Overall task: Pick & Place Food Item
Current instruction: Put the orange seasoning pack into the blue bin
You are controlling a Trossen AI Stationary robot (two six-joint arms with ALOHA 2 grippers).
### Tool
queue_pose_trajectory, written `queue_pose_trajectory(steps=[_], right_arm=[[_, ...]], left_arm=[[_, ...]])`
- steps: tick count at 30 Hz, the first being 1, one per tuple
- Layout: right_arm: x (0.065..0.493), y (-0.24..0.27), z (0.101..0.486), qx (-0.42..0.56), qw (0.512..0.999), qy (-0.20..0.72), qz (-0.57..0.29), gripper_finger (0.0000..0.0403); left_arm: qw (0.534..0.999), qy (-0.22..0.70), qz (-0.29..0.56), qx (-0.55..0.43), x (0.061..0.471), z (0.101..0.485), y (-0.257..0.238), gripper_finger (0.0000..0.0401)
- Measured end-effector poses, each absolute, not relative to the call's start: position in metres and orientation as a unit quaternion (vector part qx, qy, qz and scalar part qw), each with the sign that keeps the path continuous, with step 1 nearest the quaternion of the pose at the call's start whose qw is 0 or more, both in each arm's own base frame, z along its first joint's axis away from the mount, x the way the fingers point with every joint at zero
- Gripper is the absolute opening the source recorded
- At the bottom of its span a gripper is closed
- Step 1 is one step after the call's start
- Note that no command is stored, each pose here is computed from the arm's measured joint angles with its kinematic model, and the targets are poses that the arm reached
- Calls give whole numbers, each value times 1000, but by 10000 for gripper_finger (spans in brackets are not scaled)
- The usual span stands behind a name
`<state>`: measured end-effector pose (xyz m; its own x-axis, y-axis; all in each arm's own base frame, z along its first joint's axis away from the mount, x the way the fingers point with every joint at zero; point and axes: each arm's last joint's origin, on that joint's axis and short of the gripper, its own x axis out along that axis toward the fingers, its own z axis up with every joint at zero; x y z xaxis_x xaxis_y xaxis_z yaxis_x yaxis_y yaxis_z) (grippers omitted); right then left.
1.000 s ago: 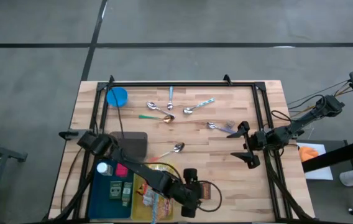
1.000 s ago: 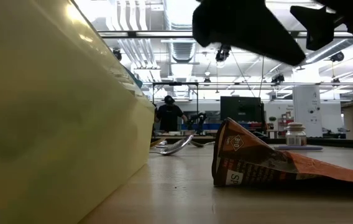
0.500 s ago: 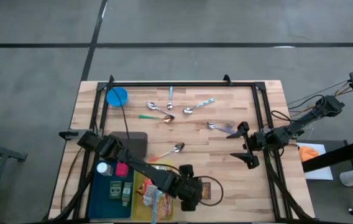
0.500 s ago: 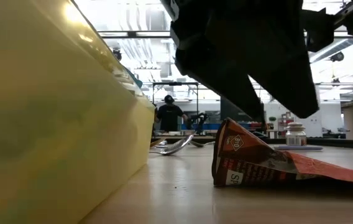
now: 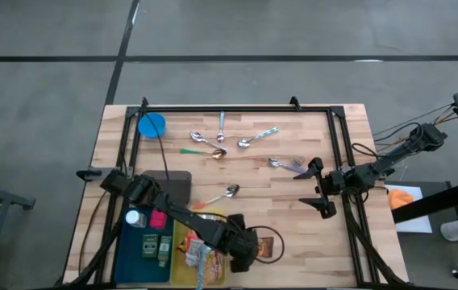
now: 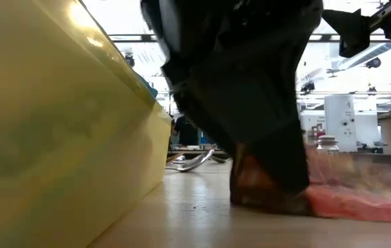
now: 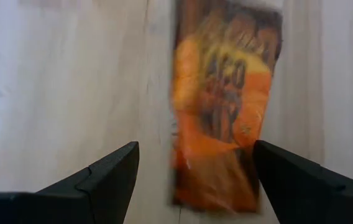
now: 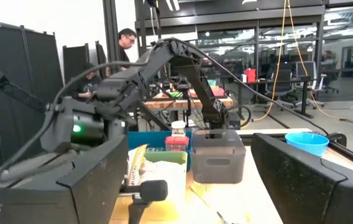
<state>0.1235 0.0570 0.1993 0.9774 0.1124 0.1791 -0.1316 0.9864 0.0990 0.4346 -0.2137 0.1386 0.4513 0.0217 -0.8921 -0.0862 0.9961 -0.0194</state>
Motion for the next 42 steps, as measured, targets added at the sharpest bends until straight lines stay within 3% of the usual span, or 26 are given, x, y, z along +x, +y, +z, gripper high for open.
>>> queue_pose_trajectory(steps=[13,33,42], right_arm=[[123,57,199,55,993,-87,61,338],[123,57,199,55,993,-87,61,338],[123,57,199,55,993,-87,61,338]], left_arm=[[848,527,28,-43,433,133,-213,312],[846,531,13,-49,434,133,-214,117],[846,530,13,-49,434,133,-214,101]])
